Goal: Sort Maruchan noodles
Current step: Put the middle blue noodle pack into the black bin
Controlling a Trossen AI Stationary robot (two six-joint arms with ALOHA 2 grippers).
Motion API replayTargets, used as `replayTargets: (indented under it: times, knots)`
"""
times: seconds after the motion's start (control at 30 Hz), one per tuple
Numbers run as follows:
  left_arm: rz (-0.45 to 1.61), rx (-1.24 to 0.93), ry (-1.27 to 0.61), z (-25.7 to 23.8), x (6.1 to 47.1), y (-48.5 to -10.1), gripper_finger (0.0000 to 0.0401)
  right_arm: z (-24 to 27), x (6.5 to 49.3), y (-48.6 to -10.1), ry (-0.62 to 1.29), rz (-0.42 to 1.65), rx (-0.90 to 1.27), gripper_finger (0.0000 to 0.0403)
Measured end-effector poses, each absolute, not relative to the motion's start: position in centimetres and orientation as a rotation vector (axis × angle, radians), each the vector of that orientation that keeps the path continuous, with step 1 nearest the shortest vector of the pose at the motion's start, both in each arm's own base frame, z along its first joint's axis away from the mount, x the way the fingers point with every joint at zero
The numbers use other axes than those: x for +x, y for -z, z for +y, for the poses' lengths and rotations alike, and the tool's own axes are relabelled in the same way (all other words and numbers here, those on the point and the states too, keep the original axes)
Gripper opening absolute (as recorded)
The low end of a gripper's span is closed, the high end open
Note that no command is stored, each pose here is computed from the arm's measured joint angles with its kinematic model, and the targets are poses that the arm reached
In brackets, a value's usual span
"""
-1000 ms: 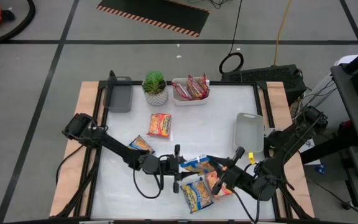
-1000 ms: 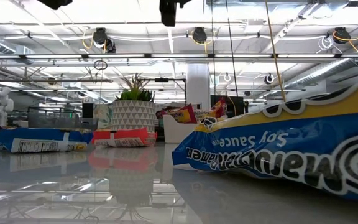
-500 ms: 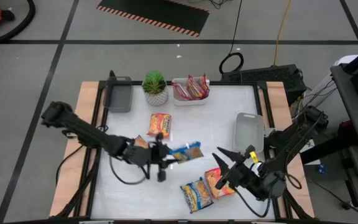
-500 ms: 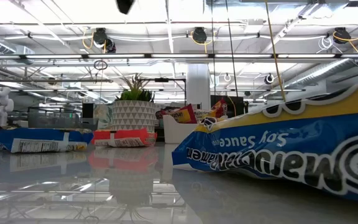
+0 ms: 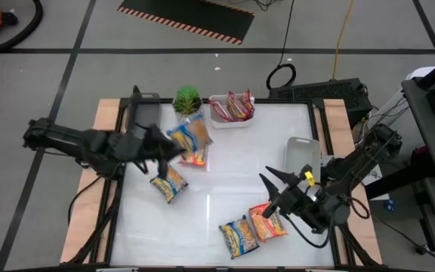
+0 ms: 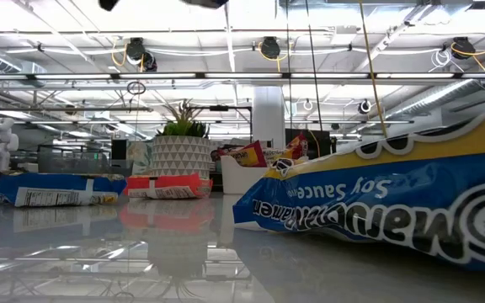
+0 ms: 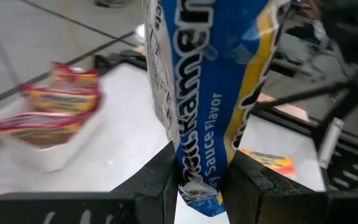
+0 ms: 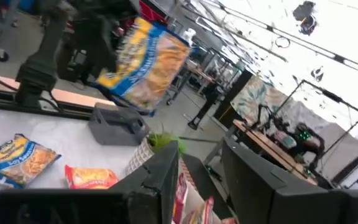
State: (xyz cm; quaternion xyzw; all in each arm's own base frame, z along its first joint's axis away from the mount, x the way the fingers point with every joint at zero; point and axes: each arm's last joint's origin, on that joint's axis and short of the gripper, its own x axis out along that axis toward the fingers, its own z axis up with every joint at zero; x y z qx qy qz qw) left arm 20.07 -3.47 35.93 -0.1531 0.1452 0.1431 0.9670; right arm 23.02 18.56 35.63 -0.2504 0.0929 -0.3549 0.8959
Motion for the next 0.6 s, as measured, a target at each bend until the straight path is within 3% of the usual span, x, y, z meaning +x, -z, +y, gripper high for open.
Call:
replayTargets:
  times: [0.3, 0.6]
  knots:
    - [0.407, -0.284, -0.534, 1.3, 14.3, -37.9, 0.0103, 16.6, 24.6, -33.8, 0.756, 0.225, -0.606, 0.0117]
    - [0.698, -0.114, -0.752, 4.9, 13.1, -40.1, 0.0103, 15.0, 25.4, -33.5, 0.809, 0.253, -0.623, 0.0116]
